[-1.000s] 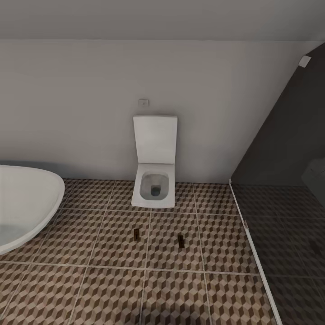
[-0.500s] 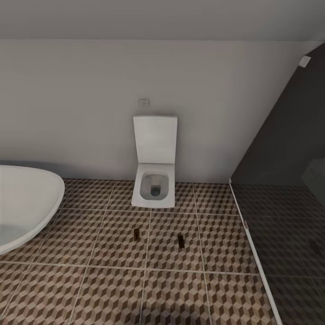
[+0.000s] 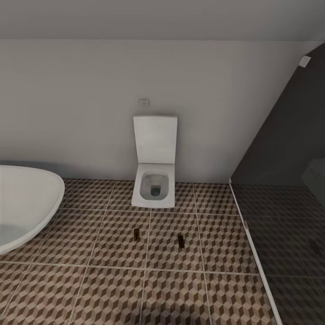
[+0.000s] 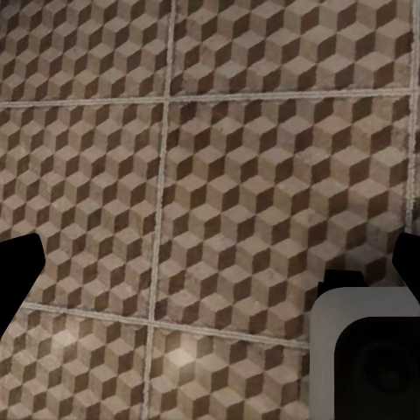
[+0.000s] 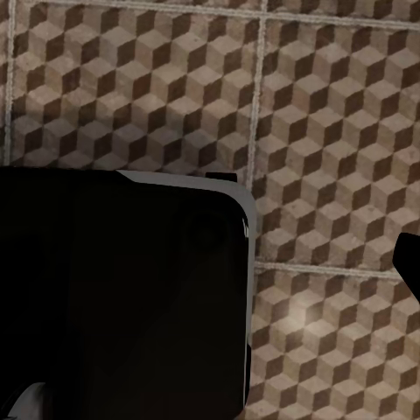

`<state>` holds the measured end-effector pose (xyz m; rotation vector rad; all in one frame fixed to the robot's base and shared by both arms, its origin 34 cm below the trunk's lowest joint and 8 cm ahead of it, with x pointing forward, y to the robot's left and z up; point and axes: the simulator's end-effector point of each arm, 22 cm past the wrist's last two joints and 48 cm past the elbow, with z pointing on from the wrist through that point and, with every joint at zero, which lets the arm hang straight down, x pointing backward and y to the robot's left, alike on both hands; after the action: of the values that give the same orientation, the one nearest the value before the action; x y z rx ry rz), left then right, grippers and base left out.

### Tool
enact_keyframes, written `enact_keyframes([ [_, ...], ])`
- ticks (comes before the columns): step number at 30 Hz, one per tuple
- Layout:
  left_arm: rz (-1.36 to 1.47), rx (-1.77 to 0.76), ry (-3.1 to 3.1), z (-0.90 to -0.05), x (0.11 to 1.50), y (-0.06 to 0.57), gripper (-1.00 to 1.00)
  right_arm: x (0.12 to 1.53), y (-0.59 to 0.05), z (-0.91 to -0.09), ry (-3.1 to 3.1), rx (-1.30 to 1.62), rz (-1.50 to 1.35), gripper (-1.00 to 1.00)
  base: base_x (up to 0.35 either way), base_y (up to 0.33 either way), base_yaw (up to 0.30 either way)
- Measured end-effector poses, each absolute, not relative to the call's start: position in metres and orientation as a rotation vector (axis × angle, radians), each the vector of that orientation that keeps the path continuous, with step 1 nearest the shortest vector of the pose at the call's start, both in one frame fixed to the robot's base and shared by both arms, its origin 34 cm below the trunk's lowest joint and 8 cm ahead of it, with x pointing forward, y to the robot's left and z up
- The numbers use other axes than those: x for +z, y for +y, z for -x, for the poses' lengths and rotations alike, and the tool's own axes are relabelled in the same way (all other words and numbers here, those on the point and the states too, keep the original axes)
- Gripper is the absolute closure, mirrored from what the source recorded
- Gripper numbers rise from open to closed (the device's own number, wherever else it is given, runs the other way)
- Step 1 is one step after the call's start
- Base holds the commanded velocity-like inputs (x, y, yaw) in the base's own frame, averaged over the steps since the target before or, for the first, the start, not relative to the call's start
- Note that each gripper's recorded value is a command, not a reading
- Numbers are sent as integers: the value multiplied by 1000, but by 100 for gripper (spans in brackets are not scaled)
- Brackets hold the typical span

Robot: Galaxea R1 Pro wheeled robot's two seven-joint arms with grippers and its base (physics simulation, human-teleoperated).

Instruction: Take the four mousetraps from the cabinet in the bathroom and place them on the bathroom floor. Make sure all four end up on the same floor surface, and ensure that at least two of them are either under or directly next to the same bathroom sink.

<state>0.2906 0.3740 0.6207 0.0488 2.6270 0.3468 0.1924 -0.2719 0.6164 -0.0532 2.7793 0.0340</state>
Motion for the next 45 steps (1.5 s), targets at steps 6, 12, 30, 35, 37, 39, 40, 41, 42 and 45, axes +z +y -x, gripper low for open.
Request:
enact_keyframes([
  [6, -49, 347, 2627, -291, 621, 374, -100, 616, -272, -192, 2779, 34, 53, -100, 0, 0, 0],
  [12, -49, 347, 2627, -291, 621, 374, -100, 616, -272, -192, 2779, 34, 53, -100, 0, 0, 0],
  [30, -49, 346, 2627, -291, 621, 374, -100, 616, -272, -192, 2779, 34, 53, -100, 0, 0, 0],
  [35, -49, 347, 2627, -291, 621, 374, -100, 616, -272, -192, 2779, 34, 53, -100, 0, 0, 0],
  [37, -49, 347, 2627, -291, 621, 374, -100, 616, -272, -192, 2779, 34, 53, -100, 0, 0, 0],
  [39, -49, 347, 2627, -291, 621, 374, -100, 616, -272, -192, 2779, 34, 53, -100, 0, 0, 0],
  [40, -49, 347, 2627, -291, 621, 374, -100, 616, -272, -192, 2779, 34, 53, -100, 0, 0, 0],
  [41, -49, 347, 2627, -291, 621, 374, -100, 616, -272, -192, 2779, 34, 53, -100, 0, 0, 0],
  [42, -49, 347, 2627, -291, 621, 374, -100, 616, -272, -192, 2779, 34, 53, -100, 0, 0, 0],
  [45, -49, 347, 2627, -291, 621, 374, -100, 616, -272, -192, 2779, 34, 53, -100, 0, 0, 0],
])
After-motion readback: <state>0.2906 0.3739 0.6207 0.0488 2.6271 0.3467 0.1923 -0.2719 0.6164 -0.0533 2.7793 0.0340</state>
